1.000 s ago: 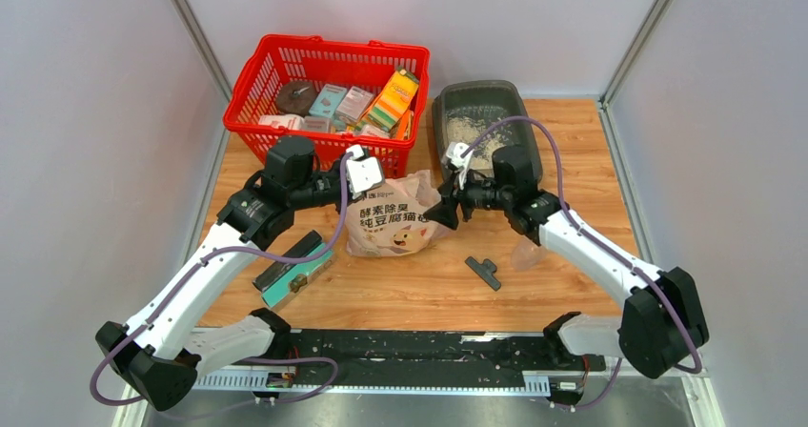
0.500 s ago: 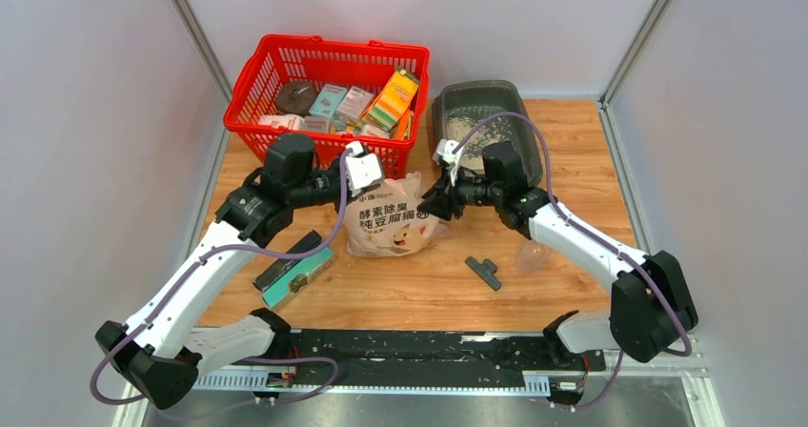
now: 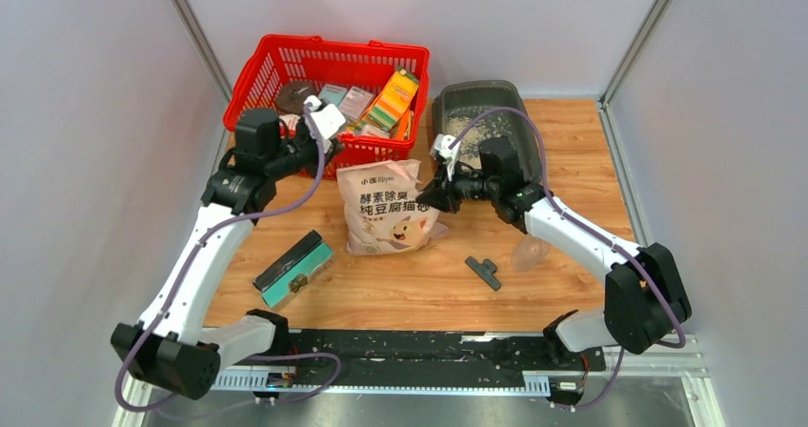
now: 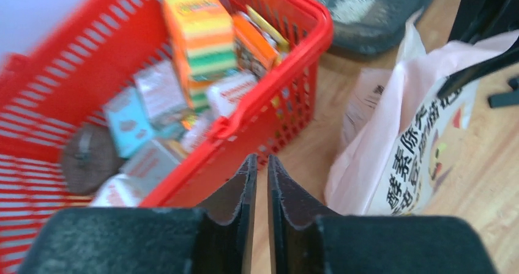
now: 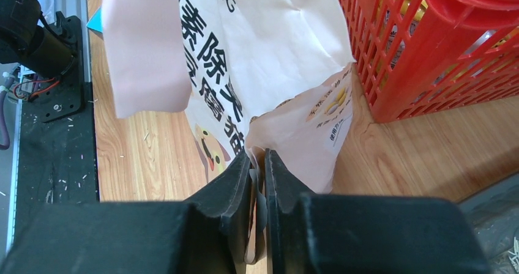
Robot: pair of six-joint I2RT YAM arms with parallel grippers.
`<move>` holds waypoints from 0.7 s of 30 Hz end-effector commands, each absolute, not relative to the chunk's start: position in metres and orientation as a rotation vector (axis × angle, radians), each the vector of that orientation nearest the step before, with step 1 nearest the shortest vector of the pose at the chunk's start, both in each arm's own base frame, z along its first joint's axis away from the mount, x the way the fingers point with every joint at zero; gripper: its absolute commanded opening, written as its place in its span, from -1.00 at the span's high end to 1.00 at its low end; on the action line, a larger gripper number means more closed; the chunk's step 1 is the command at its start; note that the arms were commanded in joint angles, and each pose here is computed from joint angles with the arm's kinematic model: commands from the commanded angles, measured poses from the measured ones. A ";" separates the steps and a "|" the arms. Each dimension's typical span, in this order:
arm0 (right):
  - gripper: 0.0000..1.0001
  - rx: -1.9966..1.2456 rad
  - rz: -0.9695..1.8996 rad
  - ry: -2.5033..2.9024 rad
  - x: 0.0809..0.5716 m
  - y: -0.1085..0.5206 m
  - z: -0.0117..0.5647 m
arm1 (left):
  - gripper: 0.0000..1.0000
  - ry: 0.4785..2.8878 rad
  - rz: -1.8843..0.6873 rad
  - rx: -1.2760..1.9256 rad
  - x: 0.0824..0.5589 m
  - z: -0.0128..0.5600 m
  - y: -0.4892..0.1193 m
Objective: Fill the litter box with clean litter
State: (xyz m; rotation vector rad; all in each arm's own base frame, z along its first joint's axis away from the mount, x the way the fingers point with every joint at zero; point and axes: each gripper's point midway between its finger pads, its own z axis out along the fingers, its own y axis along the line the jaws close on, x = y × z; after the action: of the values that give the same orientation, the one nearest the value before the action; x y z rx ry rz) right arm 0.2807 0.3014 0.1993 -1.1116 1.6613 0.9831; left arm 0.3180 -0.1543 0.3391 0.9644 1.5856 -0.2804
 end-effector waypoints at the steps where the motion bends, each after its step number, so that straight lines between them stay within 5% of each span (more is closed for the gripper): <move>1: 0.73 -1.149 0.961 1.564 0.287 0.308 0.222 | 0.72 1.627 -0.406 1.056 0.329 0.296 -0.174; 21: 0.99 -1.167 0.950 1.588 0.270 0.296 0.230 | 0.81 1.535 -0.601 1.493 0.327 0.212 -0.201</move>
State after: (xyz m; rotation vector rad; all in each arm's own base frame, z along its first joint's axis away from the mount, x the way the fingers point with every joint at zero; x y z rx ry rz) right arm 0.2783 0.2985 0.1970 -1.1424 1.6847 0.9698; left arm 0.3417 -0.1901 0.2220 1.3743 1.6161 -0.4770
